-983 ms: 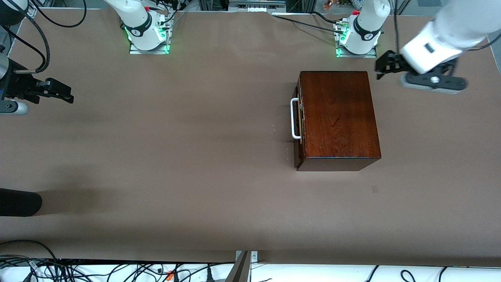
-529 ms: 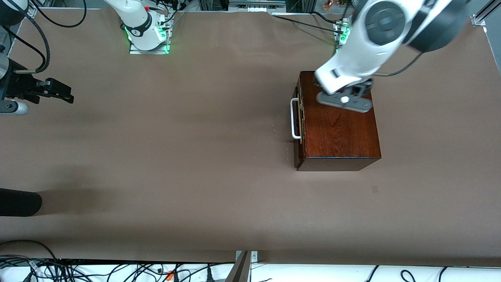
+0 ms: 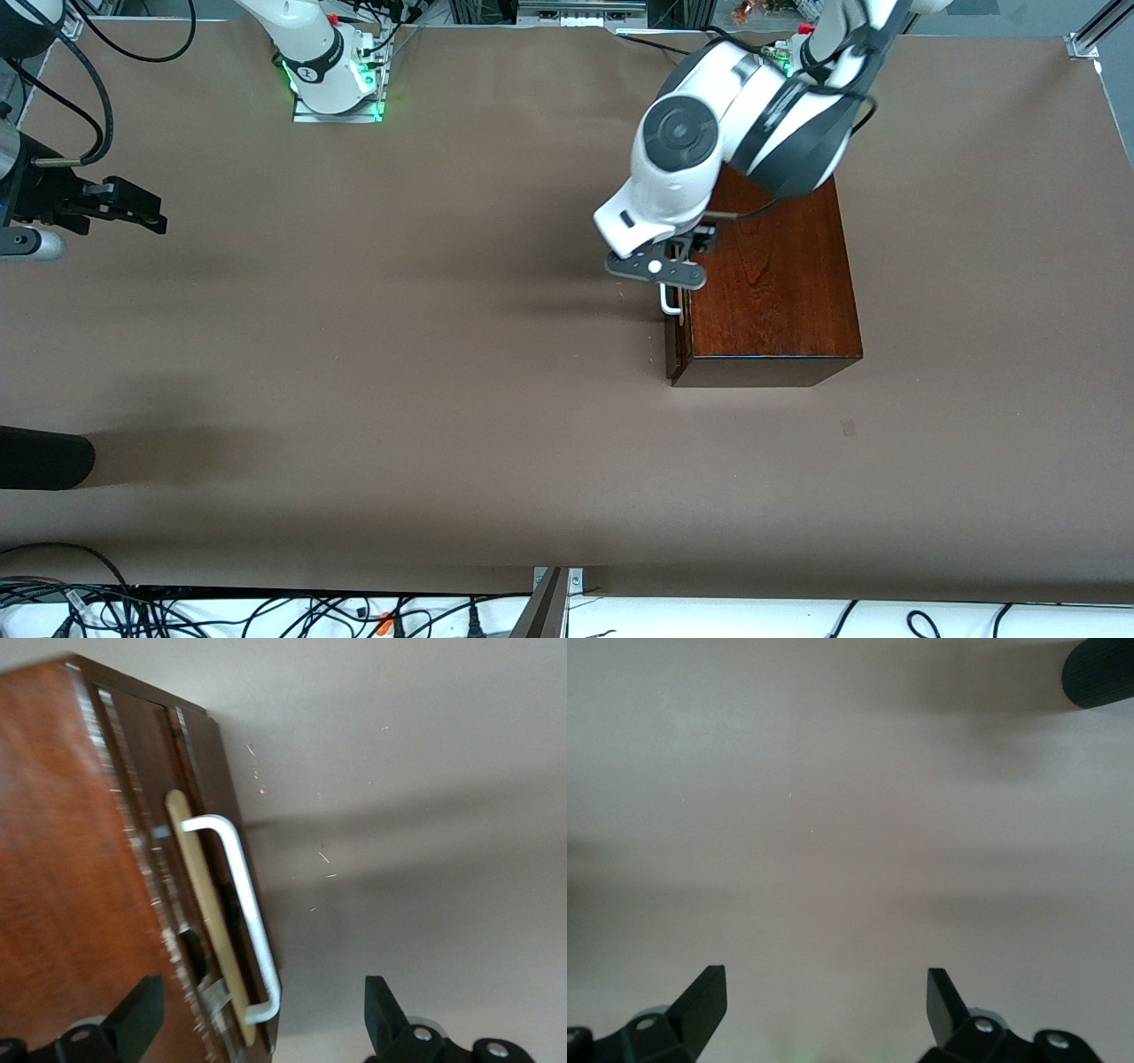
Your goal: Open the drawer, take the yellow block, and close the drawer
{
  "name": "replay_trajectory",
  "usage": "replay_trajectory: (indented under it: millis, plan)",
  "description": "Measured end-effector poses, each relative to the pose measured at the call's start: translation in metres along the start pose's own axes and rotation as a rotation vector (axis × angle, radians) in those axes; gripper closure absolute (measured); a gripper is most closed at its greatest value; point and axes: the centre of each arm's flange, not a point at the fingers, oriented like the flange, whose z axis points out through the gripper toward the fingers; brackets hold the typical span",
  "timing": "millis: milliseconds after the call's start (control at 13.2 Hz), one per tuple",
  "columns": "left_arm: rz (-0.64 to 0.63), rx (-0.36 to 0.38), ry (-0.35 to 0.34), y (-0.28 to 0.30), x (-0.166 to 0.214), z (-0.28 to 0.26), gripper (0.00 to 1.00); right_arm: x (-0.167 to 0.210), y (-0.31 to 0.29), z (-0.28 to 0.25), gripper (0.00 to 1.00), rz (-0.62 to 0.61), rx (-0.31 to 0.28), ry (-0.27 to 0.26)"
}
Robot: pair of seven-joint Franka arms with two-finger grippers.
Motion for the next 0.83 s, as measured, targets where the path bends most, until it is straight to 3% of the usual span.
replay_trajectory:
  millis: [605, 832]
  plan:
    - [-0.047, 0.117, -0.018, 0.032, 0.001, 0.064, 0.00, 0.000, 0.000, 0.000, 0.00, 0.000, 0.000, 0.000]
    - [-0.053, 0.148, 0.018, 0.034, 0.001, 0.083, 0.00, 0.000, 0.000, 0.000, 0.00, 0.000, 0.000, 0.000]
